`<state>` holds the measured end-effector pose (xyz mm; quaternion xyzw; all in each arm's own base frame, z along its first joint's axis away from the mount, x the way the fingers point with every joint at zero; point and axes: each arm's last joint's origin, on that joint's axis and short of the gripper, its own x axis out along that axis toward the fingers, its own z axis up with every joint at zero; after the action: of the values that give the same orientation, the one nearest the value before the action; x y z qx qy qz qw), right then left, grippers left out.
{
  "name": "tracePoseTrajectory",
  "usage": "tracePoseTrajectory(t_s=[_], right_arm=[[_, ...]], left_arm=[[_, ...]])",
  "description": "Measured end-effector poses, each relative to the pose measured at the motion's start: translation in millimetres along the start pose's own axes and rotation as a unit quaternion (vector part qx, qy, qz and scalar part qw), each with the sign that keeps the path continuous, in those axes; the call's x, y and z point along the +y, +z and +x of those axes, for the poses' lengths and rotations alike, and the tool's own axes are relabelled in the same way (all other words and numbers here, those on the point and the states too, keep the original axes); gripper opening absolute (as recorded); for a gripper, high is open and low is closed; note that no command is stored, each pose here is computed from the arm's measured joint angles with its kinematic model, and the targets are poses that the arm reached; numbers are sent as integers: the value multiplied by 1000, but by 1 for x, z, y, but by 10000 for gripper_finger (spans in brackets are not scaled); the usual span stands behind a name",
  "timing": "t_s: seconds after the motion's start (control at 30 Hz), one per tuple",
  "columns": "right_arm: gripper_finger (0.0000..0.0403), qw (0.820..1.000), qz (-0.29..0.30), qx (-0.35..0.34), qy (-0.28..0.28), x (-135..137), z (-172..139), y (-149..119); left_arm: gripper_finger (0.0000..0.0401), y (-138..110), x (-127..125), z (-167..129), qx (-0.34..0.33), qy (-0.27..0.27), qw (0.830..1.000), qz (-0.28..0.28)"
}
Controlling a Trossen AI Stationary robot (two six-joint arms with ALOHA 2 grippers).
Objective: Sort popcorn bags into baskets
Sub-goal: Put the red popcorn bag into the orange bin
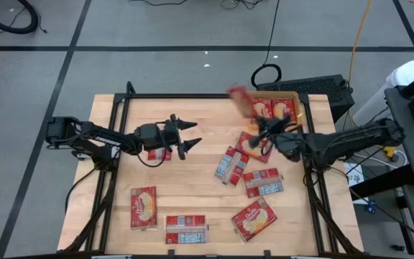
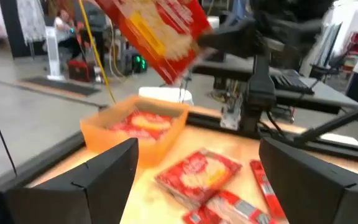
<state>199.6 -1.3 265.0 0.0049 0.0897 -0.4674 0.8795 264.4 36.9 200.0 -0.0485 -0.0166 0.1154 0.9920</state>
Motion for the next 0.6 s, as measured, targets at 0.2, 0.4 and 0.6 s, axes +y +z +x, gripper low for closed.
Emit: tracePoseTrajectory(t_s=[0.2, 0.4, 0.6], right_arm=[[5, 994, 15, 56, -94, -43, 8, -8], [5, 982, 96, 126, -107, -70, 15, -24], [5, 973, 116, 154, -127, -83, 19, -45]], left_arm=[[311, -8, -9, -1, 38, -15, 999, 1], [271, -14, -18, -3, 65, -31, 997, 0], [242, -15, -27, -5, 70, -47, 996, 1]])
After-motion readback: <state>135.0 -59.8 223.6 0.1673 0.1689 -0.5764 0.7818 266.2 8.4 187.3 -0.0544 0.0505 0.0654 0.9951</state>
